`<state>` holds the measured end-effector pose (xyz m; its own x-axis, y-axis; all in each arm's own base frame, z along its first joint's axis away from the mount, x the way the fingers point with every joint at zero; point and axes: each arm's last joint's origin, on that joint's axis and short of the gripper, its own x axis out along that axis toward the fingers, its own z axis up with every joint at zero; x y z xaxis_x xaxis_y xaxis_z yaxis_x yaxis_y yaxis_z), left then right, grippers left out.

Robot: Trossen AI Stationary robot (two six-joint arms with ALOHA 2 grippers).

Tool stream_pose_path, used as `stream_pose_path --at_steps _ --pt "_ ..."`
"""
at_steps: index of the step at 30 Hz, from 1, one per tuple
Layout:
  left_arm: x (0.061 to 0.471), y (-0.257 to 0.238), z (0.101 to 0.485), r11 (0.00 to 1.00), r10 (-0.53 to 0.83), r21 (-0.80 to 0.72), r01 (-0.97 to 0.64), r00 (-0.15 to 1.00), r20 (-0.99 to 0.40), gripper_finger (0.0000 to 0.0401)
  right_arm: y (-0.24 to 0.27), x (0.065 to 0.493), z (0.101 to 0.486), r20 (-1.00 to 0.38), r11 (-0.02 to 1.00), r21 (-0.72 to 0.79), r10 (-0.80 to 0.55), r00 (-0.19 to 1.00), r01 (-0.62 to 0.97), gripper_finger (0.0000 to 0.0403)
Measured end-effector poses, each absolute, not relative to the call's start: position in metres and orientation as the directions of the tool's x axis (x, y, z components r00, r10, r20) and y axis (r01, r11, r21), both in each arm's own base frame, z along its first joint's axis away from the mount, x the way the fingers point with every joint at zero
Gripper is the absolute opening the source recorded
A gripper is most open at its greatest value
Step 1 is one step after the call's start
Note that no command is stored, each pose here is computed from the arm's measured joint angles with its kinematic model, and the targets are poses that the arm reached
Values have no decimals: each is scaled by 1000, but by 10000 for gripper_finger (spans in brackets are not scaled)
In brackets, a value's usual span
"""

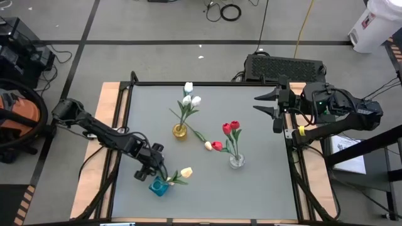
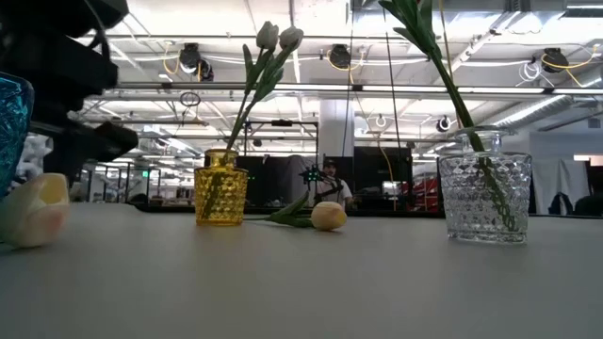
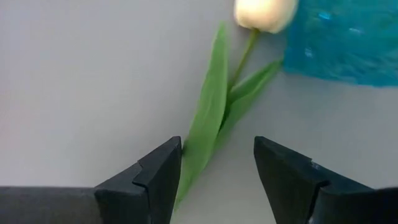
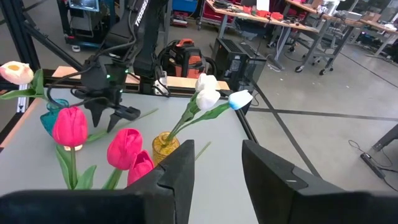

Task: Sort flowers into vase by color
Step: Put the bottom yellow tulip into the blue vase

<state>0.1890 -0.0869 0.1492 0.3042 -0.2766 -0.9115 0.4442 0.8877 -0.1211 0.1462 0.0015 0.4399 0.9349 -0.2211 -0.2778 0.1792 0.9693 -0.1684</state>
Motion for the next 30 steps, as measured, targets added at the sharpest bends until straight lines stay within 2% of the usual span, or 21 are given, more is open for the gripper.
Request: stream_pose_path --at_steps 4,10,16,25,30 --pt "188 -90 149 857 -275 -88 508 307 -911 208 1 146 440 -278 969 -168 -221 935 180 125" --pt "189 -89 147 868 -242 -45 494 342 -908 208 2 146 440 -278 969 -168 -221 935 179 125" --pt "179 -84 133 872 -225 -45 487 316 -922 208 2 146 440 -278 969 -168 -221 935 179 125" --pt "178 -83 131 883 -226 -56 466 317 -921 207 2 146 440 -278 969 -168 -221 935 179 125" --pt "178 -83 131 884 -225 -55 465 320 -920 183 2 146 440 -278 969 -168 -221 935 179 125"
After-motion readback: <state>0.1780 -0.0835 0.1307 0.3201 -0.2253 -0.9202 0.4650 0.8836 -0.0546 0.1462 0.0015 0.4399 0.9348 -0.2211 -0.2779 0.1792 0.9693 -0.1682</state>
